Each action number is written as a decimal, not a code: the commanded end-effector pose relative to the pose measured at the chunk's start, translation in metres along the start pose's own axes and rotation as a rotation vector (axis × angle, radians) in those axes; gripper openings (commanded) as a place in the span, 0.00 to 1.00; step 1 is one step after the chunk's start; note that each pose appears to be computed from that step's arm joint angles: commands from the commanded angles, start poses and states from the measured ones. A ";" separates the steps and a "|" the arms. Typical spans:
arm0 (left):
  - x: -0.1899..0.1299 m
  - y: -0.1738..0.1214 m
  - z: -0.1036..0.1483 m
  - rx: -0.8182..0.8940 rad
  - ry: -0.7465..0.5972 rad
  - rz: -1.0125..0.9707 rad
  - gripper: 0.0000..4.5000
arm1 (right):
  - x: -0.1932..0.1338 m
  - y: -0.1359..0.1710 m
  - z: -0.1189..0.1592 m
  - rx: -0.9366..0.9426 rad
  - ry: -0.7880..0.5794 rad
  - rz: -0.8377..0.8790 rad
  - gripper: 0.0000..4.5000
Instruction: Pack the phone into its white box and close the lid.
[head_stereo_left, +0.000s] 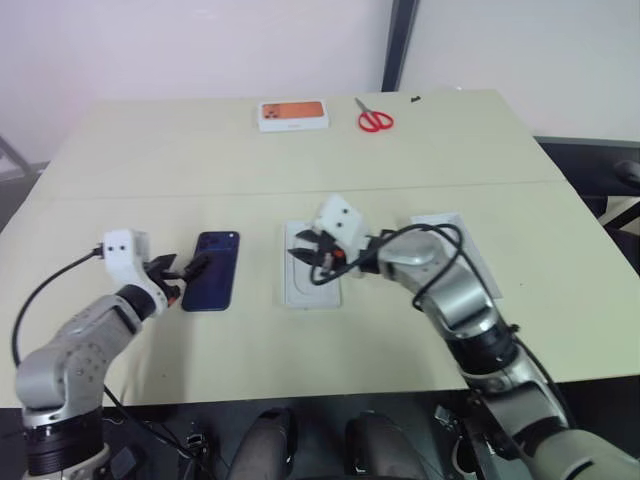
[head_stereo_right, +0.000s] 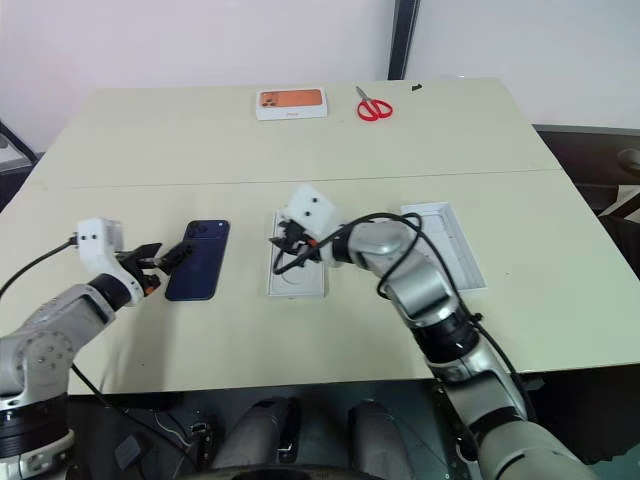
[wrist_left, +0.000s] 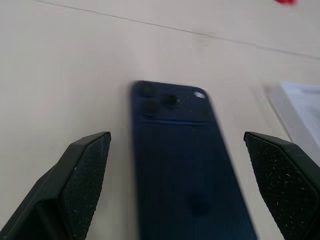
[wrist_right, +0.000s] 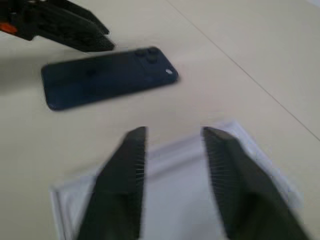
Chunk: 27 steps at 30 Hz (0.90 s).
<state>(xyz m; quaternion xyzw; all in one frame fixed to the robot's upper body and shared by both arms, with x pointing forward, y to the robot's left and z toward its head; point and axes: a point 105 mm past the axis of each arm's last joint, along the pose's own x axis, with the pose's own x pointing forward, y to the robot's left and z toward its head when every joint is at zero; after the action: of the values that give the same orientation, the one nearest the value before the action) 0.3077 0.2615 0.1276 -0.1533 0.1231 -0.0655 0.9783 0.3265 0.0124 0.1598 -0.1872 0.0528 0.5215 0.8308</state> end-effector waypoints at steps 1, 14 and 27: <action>-0.005 0.011 0.010 -0.047 0.002 0.051 1.00 | 0.018 0.008 0.003 -0.050 0.017 0.016 0.00; 0.000 -0.006 -0.033 -0.109 0.350 -0.019 1.00 | 0.063 0.024 -0.010 -0.249 0.150 0.018 0.00; 0.004 -0.070 -0.057 -0.151 0.424 -0.239 1.00 | 0.066 0.029 -0.020 -0.334 0.215 0.045 0.00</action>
<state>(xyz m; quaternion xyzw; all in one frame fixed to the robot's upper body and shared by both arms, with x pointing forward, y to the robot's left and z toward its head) 0.2974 0.2043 0.1085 -0.2172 0.2702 -0.1530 0.9254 0.3346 0.0650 0.1037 -0.3690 0.0830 0.5123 0.7710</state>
